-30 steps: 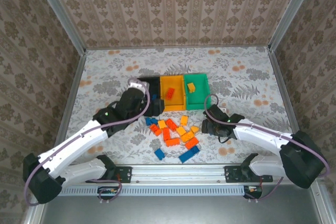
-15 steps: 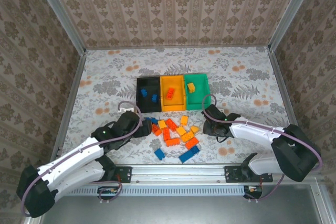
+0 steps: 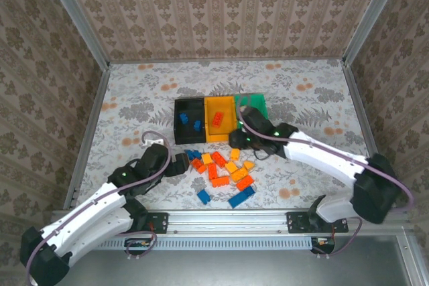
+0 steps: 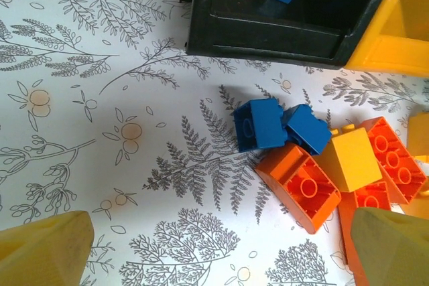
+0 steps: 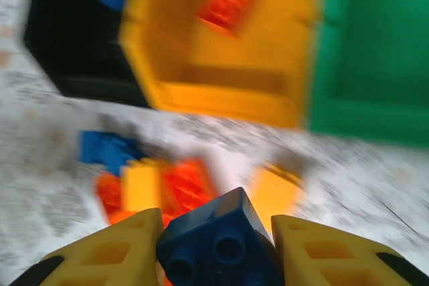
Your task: Sort the legos into containers by color
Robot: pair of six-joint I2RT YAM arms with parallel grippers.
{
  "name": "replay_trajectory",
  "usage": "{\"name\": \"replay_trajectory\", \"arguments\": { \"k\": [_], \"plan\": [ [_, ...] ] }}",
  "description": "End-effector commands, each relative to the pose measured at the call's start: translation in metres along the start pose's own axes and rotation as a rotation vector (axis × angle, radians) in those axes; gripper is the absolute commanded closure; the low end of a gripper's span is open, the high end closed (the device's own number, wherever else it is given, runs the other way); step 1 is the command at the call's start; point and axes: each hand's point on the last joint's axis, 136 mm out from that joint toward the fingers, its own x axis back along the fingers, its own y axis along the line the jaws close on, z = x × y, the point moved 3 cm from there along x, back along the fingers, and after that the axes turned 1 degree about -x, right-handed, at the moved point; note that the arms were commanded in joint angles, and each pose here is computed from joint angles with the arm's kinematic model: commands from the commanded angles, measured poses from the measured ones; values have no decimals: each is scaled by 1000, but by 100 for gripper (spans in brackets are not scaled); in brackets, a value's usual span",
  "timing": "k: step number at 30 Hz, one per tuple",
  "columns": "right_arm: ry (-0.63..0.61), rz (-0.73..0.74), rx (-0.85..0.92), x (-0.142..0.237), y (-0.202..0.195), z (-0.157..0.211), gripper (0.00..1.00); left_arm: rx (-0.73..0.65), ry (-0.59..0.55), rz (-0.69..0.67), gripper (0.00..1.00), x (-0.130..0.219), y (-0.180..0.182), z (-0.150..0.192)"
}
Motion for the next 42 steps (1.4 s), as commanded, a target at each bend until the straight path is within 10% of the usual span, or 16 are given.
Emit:
{"name": "replay_trajectory", "arguments": {
  "k": [1,17,23,42],
  "plan": [
    [33,-84,111,-22,45,-14,63,6,43,10,0,0,3,10],
    [65,-96,127,-142,113,-86,46,-69,170,93,0,-7,-14,29],
    [-26,-163,121,-114,127,-109,24,-188,232,138,0,-7,-31,43],
    [-173,-105,-20,-15,34,-87,18,-616,466,101,12,-29,-84,123]
  ]
}}
